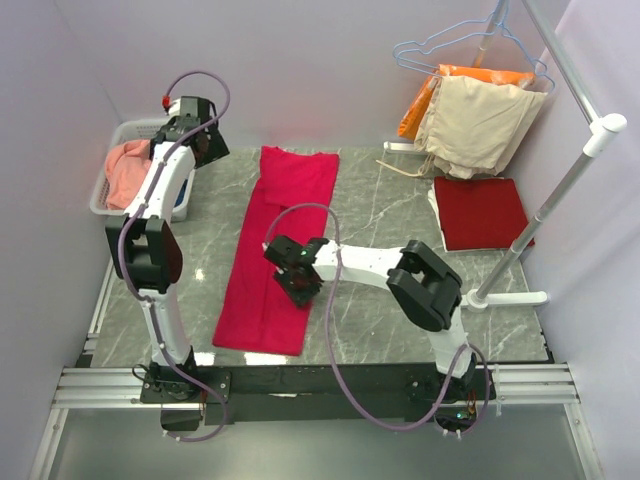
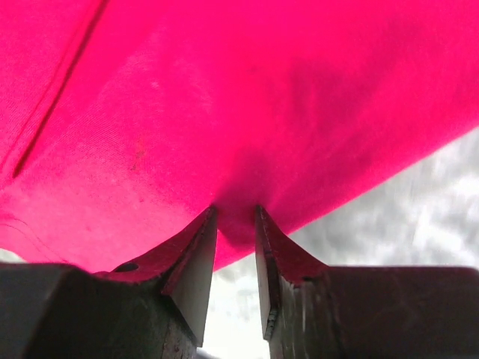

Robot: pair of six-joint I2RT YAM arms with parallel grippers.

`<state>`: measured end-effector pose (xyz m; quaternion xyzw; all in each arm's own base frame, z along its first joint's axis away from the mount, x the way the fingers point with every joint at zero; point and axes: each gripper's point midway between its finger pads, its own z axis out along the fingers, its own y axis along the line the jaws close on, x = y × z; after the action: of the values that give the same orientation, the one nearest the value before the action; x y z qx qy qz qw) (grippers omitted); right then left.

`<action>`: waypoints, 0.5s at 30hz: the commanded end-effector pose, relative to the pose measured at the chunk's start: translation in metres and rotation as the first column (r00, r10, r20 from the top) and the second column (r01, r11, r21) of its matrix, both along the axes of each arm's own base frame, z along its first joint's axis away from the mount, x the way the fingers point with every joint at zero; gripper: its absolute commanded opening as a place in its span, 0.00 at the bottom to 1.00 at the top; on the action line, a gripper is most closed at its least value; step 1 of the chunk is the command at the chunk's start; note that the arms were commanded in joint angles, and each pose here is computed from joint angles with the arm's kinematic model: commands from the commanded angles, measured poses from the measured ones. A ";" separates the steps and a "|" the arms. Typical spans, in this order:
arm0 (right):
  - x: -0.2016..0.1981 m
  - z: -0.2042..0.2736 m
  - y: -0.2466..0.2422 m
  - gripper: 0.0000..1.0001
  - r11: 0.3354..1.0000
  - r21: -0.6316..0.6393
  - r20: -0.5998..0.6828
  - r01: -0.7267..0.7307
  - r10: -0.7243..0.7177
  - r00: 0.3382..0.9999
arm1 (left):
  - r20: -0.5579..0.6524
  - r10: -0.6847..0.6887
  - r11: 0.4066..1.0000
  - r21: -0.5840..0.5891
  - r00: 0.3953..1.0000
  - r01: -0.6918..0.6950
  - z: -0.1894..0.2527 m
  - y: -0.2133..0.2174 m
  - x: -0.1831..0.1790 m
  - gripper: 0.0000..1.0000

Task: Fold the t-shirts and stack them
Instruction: Fold the tshirt

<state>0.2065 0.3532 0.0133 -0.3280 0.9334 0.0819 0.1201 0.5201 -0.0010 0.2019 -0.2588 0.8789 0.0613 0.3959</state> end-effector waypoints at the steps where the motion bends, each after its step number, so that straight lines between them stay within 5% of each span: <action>1: -0.073 -0.028 -0.102 0.35 0.938 -0.346 -0.251 0.018 -0.111 0.962 | 0.038 -0.080 0.997 -0.014 0.996 0.081 0.012 -0.026 0.013 0.99; 8: -0.077 -0.029 -0.141 0.35 0.910 -0.396 -0.256 0.121 -0.236 0.938 | 0.019 -0.138 0.990 -0.030 0.990 0.139 -0.004 -0.049 0.015 1.00; 15: -0.041 -0.011 -0.115 0.34 0.932 -0.300 -0.174 0.203 -0.263 0.949 | -0.006 -0.156 0.987 -0.046 0.988 0.155 -0.013 -0.052 0.002 0.99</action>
<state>0.1663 0.2644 0.0129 -0.2297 0.9726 0.0366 0.0041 0.5254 -0.0519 0.1810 -0.2051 0.9018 0.0233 0.3797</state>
